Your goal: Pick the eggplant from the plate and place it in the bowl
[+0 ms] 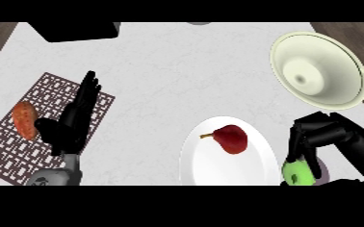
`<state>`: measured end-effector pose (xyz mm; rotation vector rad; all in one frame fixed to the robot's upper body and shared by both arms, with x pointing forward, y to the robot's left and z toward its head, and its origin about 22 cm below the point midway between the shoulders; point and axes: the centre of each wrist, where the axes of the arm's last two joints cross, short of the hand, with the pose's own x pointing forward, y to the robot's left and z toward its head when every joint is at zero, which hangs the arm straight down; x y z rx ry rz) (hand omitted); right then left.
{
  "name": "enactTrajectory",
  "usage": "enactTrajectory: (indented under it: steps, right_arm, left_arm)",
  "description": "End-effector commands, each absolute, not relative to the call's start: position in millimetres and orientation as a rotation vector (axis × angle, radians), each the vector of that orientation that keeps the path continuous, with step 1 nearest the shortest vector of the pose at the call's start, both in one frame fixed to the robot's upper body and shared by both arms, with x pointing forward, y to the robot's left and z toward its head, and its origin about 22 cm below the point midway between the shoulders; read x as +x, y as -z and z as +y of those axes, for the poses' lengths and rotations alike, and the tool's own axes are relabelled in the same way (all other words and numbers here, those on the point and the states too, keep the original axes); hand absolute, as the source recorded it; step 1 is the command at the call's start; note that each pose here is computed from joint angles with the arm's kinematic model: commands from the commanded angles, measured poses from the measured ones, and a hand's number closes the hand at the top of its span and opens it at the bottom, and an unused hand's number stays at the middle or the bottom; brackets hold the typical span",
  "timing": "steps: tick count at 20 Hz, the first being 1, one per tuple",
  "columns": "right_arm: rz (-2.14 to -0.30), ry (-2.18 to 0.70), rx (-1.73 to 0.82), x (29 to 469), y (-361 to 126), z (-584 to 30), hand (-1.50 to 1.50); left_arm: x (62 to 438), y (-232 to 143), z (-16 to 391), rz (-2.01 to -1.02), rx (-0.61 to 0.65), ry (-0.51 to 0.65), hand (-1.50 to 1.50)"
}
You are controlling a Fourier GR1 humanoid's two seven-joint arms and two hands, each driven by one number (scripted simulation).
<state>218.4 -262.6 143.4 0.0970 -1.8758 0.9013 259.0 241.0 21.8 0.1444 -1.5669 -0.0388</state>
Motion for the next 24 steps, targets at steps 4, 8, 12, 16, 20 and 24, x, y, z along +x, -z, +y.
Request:
enactTrajectory:
  steps: [4, 8, 12, 16, 20, 24]
  right_arm:
    - [-2.038, -0.878, -0.173, 145, -187, -306, 1.50]
    - [-2.000, -0.812, -0.294, 137, -221, -306, 1.50]
    - [-2.002, -0.728, -0.339, 136, -245, -301, 1.50]
    - [-1.967, -0.688, -0.405, 160, -268, -309, 1.50]
    - [-1.927, -0.663, -0.414, 187, -283, -315, 1.50]
    - [-1.854, -0.745, -0.649, 220, -275, -333, 1.50]
  left_arm:
    - [270, -25, 226, -1.576, 0.098, 0.072, 0.00]
    - [269, -22, 238, -1.594, 0.087, 0.100, 0.00]
    - [272, -15, 206, -1.604, 0.074, 0.085, 0.00]
    - [272, -47, 213, -1.590, 0.076, 0.105, 0.00]
    - [276, -22, 234, -1.589, 0.067, 0.108, 0.00]
    - [270, -34, 218, -1.606, 0.058, 0.119, 0.00]
